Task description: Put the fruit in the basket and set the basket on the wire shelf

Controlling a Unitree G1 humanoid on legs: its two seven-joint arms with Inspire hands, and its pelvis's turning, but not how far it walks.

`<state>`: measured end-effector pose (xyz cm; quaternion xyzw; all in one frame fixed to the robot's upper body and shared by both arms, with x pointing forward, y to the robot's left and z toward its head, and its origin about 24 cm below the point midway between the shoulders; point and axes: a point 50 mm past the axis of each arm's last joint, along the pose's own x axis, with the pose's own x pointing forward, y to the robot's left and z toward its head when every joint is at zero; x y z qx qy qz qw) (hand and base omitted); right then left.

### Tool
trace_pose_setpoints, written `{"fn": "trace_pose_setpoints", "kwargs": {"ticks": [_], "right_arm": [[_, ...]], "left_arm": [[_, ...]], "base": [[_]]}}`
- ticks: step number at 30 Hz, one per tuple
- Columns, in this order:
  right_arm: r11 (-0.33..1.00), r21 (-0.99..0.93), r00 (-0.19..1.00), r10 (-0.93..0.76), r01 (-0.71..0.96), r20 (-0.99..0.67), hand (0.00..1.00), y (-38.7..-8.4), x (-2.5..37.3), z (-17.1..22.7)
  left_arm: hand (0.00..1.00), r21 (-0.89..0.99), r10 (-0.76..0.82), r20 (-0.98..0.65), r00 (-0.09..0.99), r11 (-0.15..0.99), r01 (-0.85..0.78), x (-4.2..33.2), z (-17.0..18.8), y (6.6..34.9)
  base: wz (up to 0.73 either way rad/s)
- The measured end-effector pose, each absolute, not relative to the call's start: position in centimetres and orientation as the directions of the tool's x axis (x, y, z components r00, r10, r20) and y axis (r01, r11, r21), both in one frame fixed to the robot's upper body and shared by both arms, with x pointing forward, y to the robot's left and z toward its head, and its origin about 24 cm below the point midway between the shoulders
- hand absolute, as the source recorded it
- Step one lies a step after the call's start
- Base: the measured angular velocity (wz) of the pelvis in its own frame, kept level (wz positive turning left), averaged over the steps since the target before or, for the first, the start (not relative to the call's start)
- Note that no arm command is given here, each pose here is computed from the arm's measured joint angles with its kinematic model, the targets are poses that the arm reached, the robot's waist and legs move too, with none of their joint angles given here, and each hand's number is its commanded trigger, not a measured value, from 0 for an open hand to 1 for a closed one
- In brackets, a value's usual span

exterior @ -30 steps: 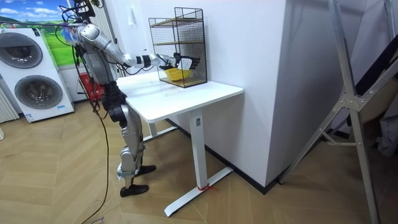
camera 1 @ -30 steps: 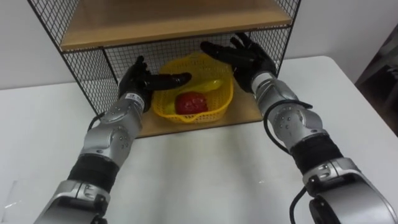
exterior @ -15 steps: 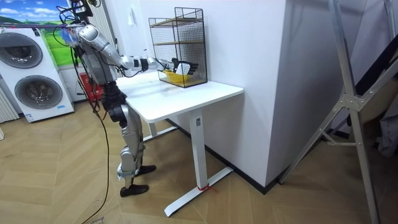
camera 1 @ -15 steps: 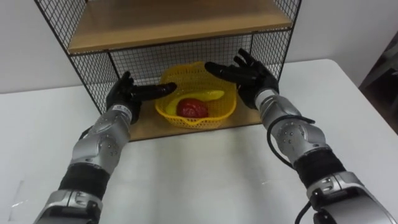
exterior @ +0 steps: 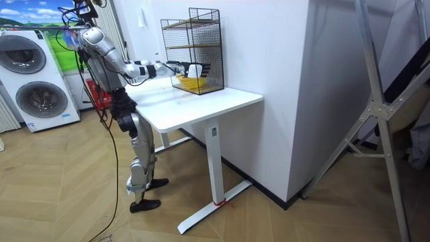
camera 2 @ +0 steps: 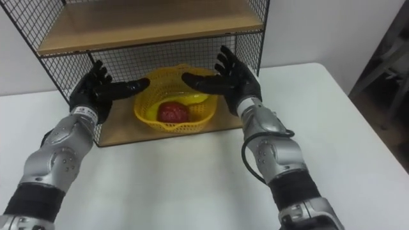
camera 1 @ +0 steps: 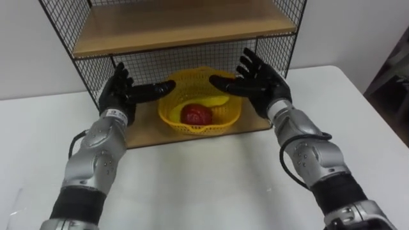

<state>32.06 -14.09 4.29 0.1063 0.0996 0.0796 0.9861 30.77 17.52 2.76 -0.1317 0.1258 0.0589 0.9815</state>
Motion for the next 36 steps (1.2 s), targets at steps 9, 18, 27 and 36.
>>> {"fn": "trace_pose_setpoints", "kwargs": {"ticks": [9,18,27,36], "right_arm": [[0.974,0.121,0.977,0.202,-0.193,-0.067,0.0,-14.3,29.6,5.9],[0.979,0.102,0.984,0.176,-0.176,0.011,0.0,-15.1,28.3,7.0],[0.987,-0.024,0.988,0.156,-0.156,0.009,0.0,-16.1,25.5,5.6],[0.983,-0.087,0.985,0.167,-0.164,0.036,0.0,-17.1,23.8,4.8]], "left_arm": [[0.0,-0.169,0.072,-0.131,0.989,0.981,-0.093,29.0,4.6,17.4],[0.0,-0.178,0.032,-0.049,0.998,0.983,-0.04,27.9,5.6,17.0],[0.0,-0.177,0.051,-0.059,0.997,0.982,-0.06,24.7,3.9,17.8],[0.0,-0.176,0.064,0.052,0.997,0.983,-0.054,22.7,4.5,18.1]], "base": [[0.0],[0.0],[-0.05],[-0.06]]}}
